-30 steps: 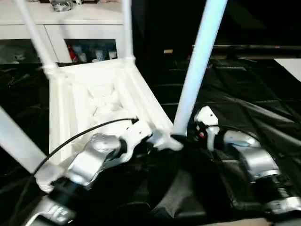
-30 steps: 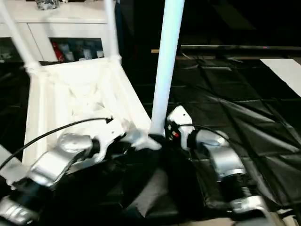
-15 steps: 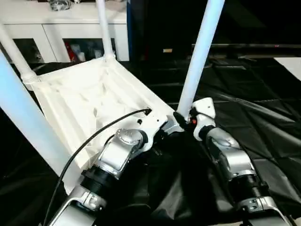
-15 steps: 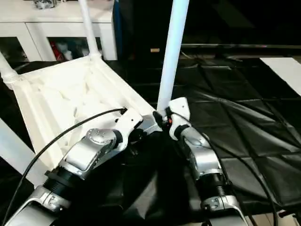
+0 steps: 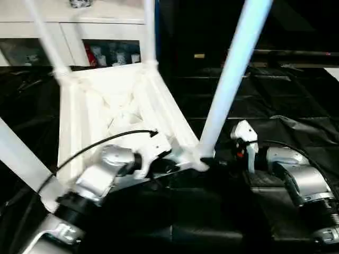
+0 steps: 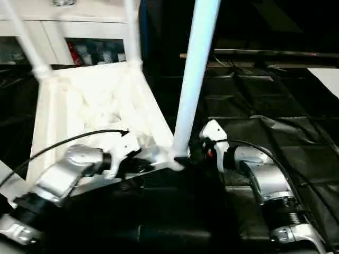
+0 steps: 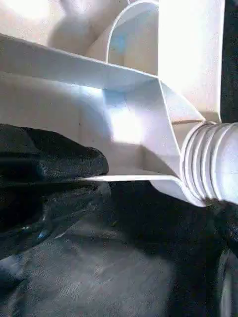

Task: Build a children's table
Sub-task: Rotate leg to tighten

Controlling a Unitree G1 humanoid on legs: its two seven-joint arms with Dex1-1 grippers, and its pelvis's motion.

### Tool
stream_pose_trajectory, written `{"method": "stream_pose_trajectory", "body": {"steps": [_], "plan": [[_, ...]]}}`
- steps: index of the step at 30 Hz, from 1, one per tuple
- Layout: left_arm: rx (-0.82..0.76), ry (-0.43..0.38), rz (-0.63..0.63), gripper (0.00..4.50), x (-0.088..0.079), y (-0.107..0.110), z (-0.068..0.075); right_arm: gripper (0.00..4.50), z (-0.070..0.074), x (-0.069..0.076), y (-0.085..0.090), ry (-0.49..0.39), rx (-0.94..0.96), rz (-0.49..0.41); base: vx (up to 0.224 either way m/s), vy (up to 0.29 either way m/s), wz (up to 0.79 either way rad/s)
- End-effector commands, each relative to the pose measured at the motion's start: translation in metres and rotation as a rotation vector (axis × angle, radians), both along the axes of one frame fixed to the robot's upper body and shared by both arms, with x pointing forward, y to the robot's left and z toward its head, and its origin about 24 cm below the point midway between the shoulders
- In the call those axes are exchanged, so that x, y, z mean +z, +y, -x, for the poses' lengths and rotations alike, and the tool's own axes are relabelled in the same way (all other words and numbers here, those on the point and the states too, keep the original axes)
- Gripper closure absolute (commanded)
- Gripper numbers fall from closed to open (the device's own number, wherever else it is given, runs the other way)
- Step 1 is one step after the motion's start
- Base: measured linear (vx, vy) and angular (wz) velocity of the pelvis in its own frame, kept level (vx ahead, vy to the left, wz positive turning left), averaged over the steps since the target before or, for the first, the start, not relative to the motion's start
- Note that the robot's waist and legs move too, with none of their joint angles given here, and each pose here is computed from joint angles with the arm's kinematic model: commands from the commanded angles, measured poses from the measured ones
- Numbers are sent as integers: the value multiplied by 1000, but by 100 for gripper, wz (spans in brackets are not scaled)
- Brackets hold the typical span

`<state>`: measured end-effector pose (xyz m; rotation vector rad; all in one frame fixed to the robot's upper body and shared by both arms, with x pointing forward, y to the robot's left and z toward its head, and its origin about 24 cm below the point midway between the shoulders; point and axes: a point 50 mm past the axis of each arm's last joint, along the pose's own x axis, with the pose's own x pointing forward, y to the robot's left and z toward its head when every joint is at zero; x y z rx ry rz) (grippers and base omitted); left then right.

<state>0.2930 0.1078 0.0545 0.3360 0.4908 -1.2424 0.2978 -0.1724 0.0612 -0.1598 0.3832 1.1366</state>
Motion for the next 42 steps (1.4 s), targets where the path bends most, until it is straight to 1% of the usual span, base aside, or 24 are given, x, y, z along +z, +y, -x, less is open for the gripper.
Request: {"method": "stream_pose_trajectory", "body": {"steps": [1, 4, 6, 7, 9, 10, 12, 16, 18, 19, 21, 22, 23, 24, 26, 28, 29, 30, 33, 34, 35, 37, 39, 42], "plan": [[-67, -16, 42, 450, 8, -10, 4, 106, 6, -6, 7, 42, 64, 7, 0, 0, 0], [-92, -4, 48, 450, 9, -5, 6, 106, 4, -5, 10, 53, 98, 0, 0, 0, 0], [-94, -4, 49, 450, 9, -4, 7, 135, 3, -4, 13, 46, 101, -11, 0, 0, 0], [-94, -3, 49, 450, 9, -4, 7, 135, 3, -4, 15, 45, 103, -16, 0, 0, 0], [-93, -5, 50, 450, 8, -4, 7, 155, 3, -4, 17, 46, 104, -22, 0, 0, 0], [-92, -7, 51, 450, 8, -5, 6, 155, 3, -4, 17, 47, 106, -25, 0, 0, 0], [-87, -10, 54, 450, 8, -6, 5, 182, 4, -6, 18, 56, 115, -29, 0, 0, 0], [-73, -11, 53, 450, 7, -7, 5, 193, 8, -8, 19, 78, 131, -35, 0, 0, 0], [-10, -25, 37, 450, 6, -7, 1, 204, 12, -11, 20, 93, 130, -41, 0, 0, 0], [28, -33, 34, 450, 5, -8, -3, 204, 12, -12, 21, 92, 112, -43, 0, 0, 0], [66, -41, 32, 450, 5, -9, -6, 218, 11, -14, 21, 90, 91, -45, 0, 0, 0], [117, -61, 32, 450, 6, -11, -10, 228, 9, -17, 22, 68, 45, -34, 0, 0, 0], [180, -81, 41, 450, 7, -16, -16, 230, 3, -22, 24, 33, -54, -14, 0, 0, 0], [233, -92, 54, 450, 7, -22, -21, 233, -2, -27, 26, 18, -149, -5, 0, 0, 0], [299, -91, 85, 450, 9, -34, -26, 238, -7, -36, 32, 23, -271, -15, -26, 4, -3], [346, -90, 110, 450, 10, -53, -30, 243, -11, -41, 46, 37, -367, -43, -30, 11, -4], [352, -92, 115, 450, 11, -58, -30, 244, -11, -42, 51, 37, -381, -50, 0, 0, 0], [332, -101, 120, 450, 12, -68, -29, 245, -13, -40, 61, 21, -389, -55, 0, 0, 0], [265, -110, 120, 450, 13, -75, -25, 245, -15, -33, 68, -22, -362, -74, 0, 0, 0], [258, -110, 120, 450, 13, -75, -24, 190, -16, -31, 68, -38, -358, -77, 0, 0, 0], [252, -109, 118, 450, 13, -73, -24, 176, -18, -29, 66, -43, -355, -93, 0, 0, 0], [235, -98, 112, 450, 12, -67, -23, 176, -20, -24, 55, -46, -349, -108, 0, 0, 0], [235, -97, 103, 450, 12, -61, -23, 140, -20, -21, 48, -58, -321, -96, 0, 0, 0], [191, -95, 95, 450, 12, -49, -22, 128, -17, -16, 32, -68, -248, -64, 0, 0, 0]]}}
